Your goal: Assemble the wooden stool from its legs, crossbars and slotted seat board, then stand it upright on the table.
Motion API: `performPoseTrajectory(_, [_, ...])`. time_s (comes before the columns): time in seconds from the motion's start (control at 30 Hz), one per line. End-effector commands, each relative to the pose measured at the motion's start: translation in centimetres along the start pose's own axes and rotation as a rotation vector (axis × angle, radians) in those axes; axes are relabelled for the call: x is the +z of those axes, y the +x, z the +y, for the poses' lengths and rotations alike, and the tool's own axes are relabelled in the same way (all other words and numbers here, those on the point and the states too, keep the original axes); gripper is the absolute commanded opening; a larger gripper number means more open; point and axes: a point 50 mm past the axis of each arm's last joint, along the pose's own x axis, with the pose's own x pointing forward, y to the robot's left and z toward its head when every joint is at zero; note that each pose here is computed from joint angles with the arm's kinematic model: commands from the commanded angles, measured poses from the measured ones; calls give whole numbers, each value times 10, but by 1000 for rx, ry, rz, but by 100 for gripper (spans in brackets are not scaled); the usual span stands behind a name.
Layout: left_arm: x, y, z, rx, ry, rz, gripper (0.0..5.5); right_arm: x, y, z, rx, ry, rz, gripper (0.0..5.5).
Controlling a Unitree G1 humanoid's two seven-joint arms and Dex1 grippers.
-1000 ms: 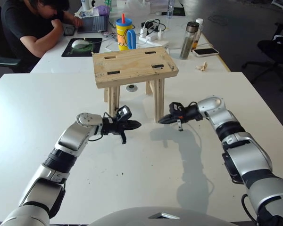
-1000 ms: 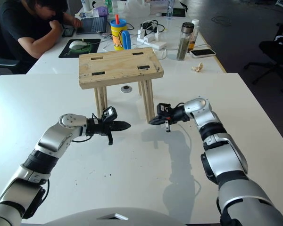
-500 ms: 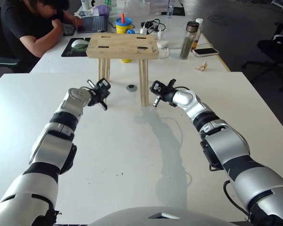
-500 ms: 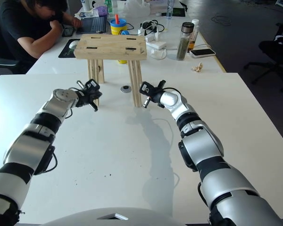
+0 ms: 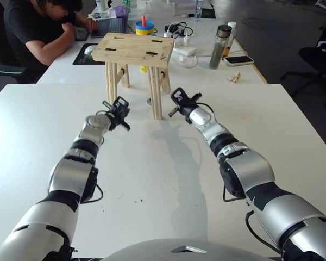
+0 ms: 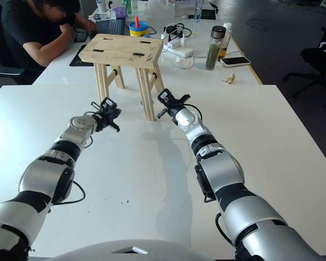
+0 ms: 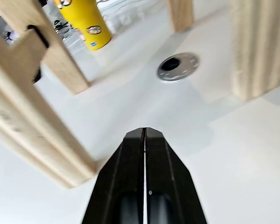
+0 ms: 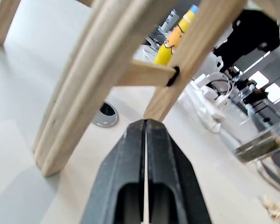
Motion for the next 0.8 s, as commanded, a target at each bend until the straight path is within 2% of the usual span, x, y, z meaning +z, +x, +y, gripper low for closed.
performPoseTrajectory(0.03, [8, -11, -10, 129, -200, -302, 1, -25, -21, -21, -112, 274, -71, 1])
performPoseTrajectory(0.23, [20, -19, -40, 112, -265, -438, 1, -38, -36, -14, -154, 468, -115, 1])
performPoseTrajectory(0.37, [31, -17, -53, 116, -331, -450, 1, -40, -33, -8, -230, 509, -27, 1])
performPoseTrajectory(0.47, [43, -9, -63, 138, -278, -455, 1, -36, -30, -1, -241, 513, 5, 1])
performPoseTrajectory(0.57, [52, 1, -70, 137, -232, -436, 1, -28, -28, 0, -235, 397, 13, 1])
performPoseTrajectory(0.8, [62, 13, -74, 107, -250, -422, 1, -20, -24, 10, -184, 350, -14, 1])
